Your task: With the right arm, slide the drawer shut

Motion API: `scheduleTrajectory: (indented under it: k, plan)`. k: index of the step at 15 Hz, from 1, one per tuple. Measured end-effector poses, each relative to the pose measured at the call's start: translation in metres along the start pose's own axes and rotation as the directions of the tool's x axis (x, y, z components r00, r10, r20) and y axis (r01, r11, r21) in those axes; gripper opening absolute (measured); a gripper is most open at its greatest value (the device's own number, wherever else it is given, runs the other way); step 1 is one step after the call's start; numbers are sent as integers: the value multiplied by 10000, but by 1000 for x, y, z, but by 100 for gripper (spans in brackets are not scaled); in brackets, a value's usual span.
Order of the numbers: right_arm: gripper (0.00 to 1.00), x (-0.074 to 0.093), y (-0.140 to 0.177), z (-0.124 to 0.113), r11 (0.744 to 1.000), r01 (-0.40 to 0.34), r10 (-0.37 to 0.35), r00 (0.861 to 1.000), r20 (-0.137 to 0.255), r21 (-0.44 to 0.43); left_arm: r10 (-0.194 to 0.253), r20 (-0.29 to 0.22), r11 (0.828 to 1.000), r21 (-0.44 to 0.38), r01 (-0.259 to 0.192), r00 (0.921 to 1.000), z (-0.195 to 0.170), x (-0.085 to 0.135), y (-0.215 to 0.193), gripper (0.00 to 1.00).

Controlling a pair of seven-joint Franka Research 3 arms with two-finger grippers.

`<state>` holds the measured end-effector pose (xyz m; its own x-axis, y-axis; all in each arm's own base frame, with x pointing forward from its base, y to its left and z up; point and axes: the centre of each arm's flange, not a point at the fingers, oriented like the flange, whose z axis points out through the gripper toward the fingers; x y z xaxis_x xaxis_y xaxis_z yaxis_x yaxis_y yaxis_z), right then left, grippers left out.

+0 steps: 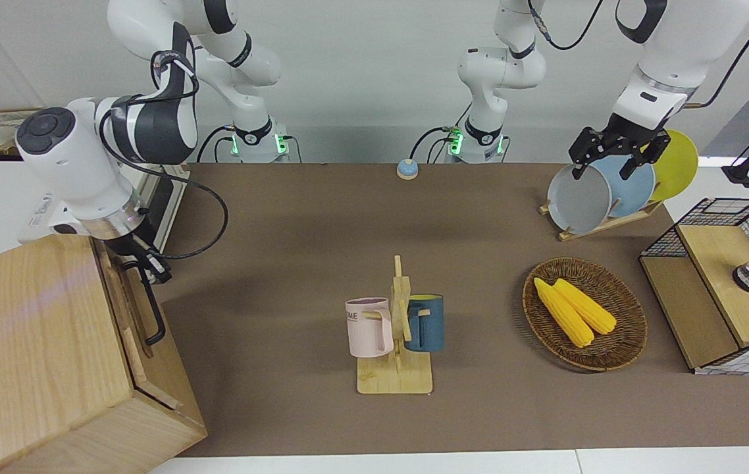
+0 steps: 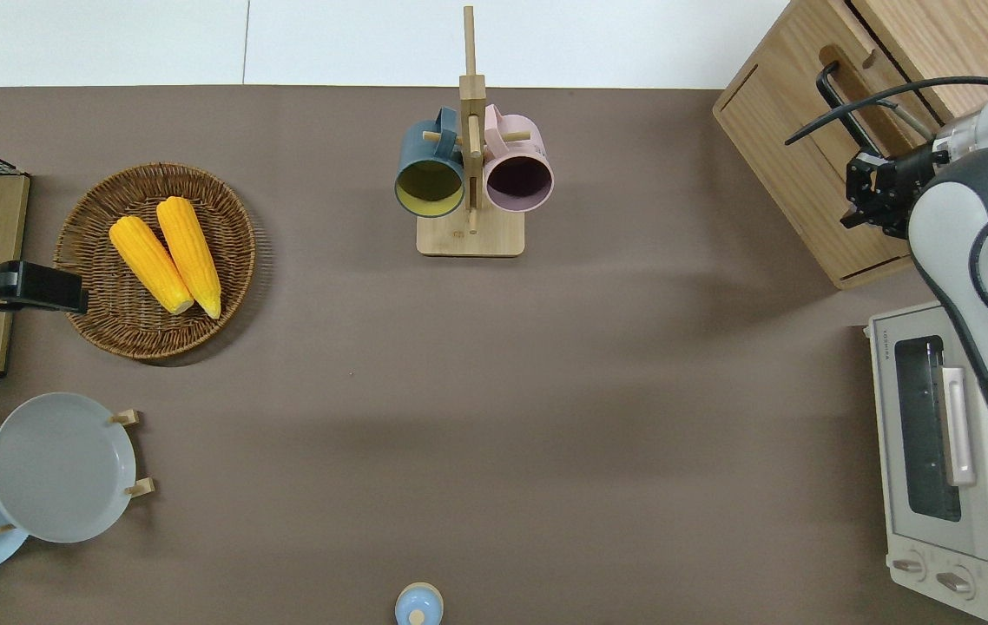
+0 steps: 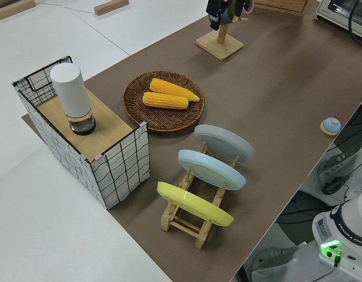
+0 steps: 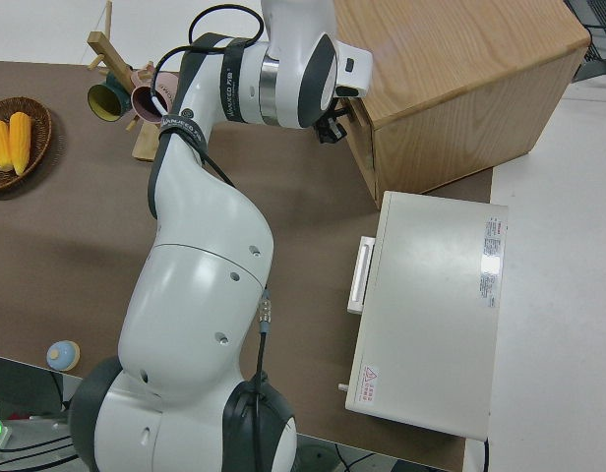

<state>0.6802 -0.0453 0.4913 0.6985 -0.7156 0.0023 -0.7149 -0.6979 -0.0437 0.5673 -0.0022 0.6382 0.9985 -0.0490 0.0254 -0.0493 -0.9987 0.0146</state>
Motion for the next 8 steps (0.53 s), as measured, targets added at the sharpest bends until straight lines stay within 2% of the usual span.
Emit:
scheduleTrajectory:
  k: [8]
  plan:
    - [1,0,0,0,9999,145,-145,9999,3,1,0,0,10000,0,0,10000,0,0,0,100]
